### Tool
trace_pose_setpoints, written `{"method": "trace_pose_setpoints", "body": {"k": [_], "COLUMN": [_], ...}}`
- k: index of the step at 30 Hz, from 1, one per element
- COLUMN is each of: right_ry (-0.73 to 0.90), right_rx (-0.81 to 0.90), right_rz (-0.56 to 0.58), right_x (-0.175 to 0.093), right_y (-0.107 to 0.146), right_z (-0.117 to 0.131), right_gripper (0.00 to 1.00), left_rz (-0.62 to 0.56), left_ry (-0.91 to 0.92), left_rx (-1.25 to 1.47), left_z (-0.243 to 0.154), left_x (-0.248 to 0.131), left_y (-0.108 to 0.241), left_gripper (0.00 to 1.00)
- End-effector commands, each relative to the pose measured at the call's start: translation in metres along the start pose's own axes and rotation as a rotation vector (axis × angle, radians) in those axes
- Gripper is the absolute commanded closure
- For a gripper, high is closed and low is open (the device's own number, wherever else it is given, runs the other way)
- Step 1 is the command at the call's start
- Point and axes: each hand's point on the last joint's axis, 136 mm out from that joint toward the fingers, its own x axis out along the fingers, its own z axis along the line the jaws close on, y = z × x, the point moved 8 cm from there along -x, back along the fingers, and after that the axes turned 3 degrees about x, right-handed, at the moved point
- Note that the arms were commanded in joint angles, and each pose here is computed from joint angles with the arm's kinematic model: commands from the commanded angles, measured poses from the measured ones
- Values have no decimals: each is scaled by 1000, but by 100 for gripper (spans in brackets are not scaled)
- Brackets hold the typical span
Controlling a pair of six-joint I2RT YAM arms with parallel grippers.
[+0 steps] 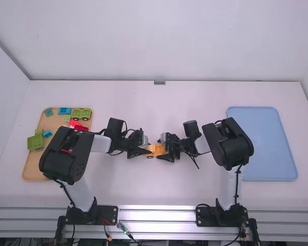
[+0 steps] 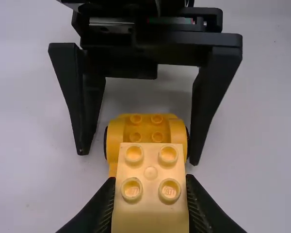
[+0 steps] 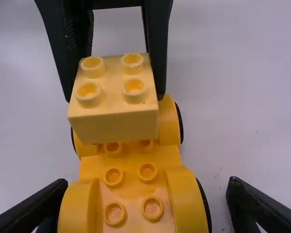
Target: Assemble lego blocks to make yellow taxi
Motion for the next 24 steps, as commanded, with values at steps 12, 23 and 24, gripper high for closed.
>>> {"method": "trace_pose_setpoints", "body": {"k": [12,23,24], "right_ry": [-14,-11,-11], "right_rx": [4,7,6], "right_rz": [-8,-5,-5], "right_x": [2,2,2], "right_y": [1,1,1], "right_z": [-1,-1,-1], "right_gripper": [36,20,14], "left_rz": [48,29,20], "left_ry": [0,1,4], "left_rx": [-34,-65,-59], "left_z": [-3,-3,-2], "left_x": [5,4,5], "left_y": [9,7,5], "left_gripper": [89,93,94]}}
